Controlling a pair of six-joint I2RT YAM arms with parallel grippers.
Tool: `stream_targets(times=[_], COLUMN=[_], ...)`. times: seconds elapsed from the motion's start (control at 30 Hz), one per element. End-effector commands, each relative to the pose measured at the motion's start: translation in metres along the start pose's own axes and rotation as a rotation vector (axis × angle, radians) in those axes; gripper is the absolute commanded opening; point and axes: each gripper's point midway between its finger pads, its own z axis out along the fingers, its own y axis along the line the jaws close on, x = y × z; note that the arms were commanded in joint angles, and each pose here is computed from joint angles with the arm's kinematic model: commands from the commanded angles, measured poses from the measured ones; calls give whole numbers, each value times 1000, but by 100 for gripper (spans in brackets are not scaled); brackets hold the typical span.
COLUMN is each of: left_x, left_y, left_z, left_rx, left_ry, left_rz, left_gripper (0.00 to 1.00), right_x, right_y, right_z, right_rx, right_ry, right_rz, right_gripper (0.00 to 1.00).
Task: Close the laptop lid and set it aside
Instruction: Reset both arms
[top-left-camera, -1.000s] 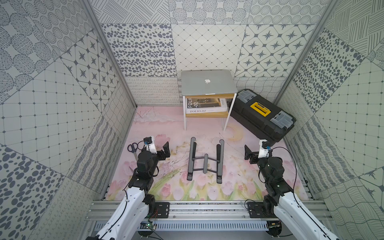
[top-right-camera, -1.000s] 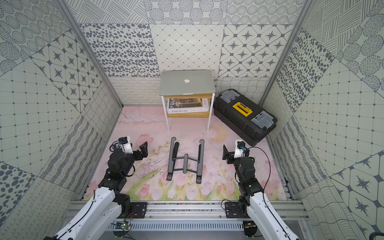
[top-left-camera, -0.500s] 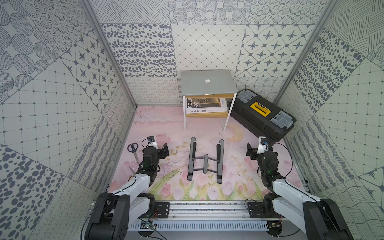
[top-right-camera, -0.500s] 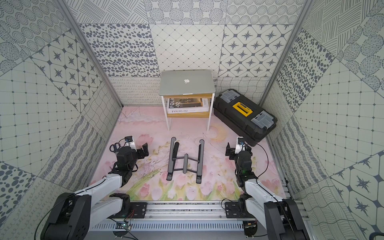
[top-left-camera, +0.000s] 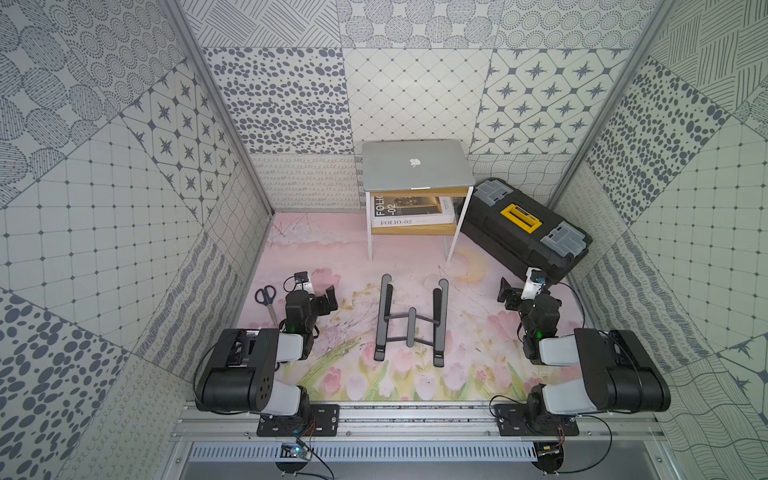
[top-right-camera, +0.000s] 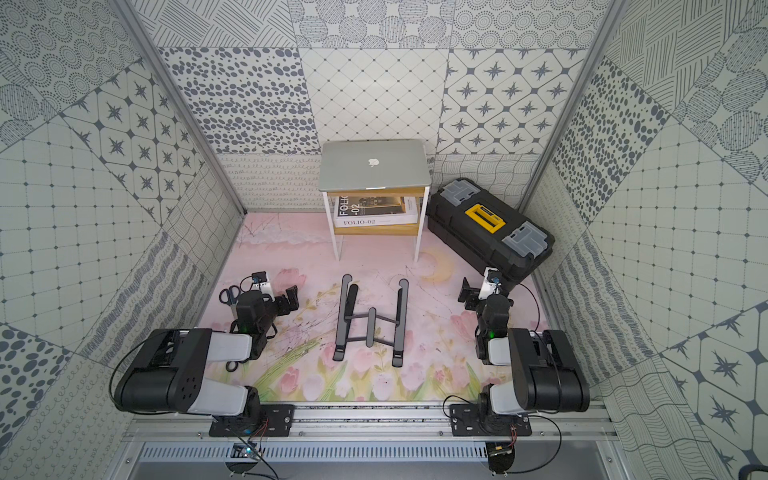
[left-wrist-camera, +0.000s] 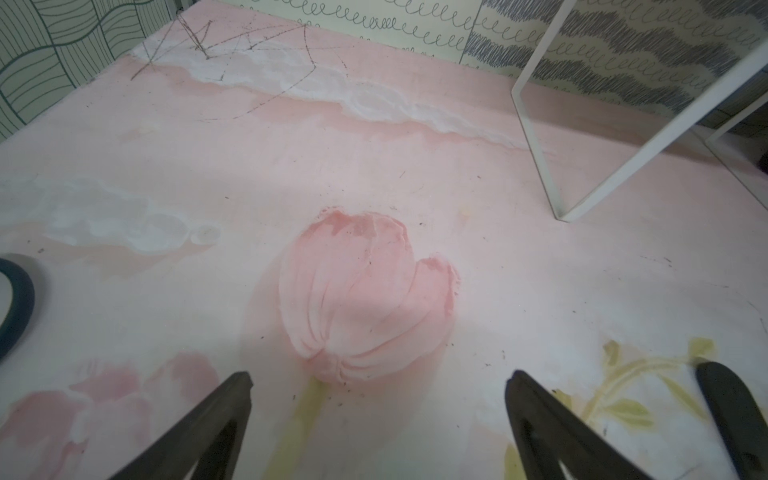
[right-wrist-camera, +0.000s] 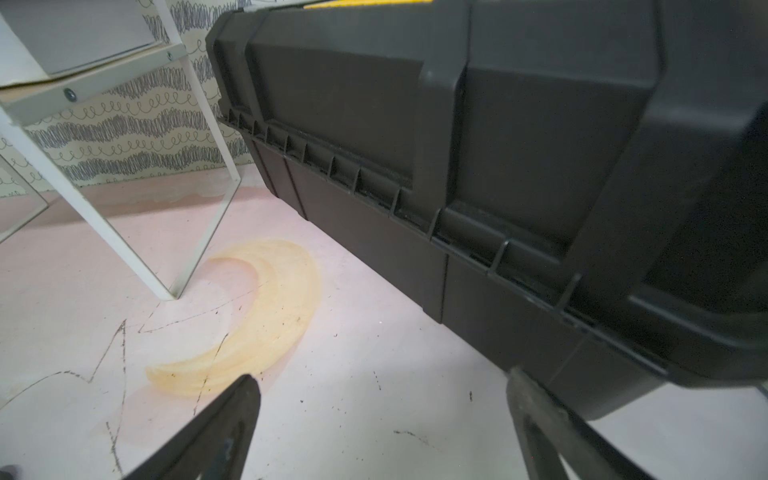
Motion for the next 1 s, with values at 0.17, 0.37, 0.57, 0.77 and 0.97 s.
stream_targets(times=[0.17, 0.37, 0.57, 0.77, 0.97], left_x=[-30, -24, -25, -24, -23], left_y=[-20, -36, -37, -38, -41], left_z=[0, 22, 24, 24, 24], left_rx=[119, 157, 145, 145, 163], left_ry=[-173, -27, -27, -26, -20], left_rz=[24, 83, 99, 99, 110], left_gripper=[99, 99, 99, 99, 98], right_x=[-21, -19, -16, -16, -17], right_y=[9, 18, 23, 23, 23], right_z=[10, 32, 38, 38, 39], right_rx=[-61, -89, -80, -81, -74], right_ry=[-102, -2, 34, 36, 37], right_rz=[26, 5, -21, -21, -26], right_gripper=[97, 97, 97, 97, 97])
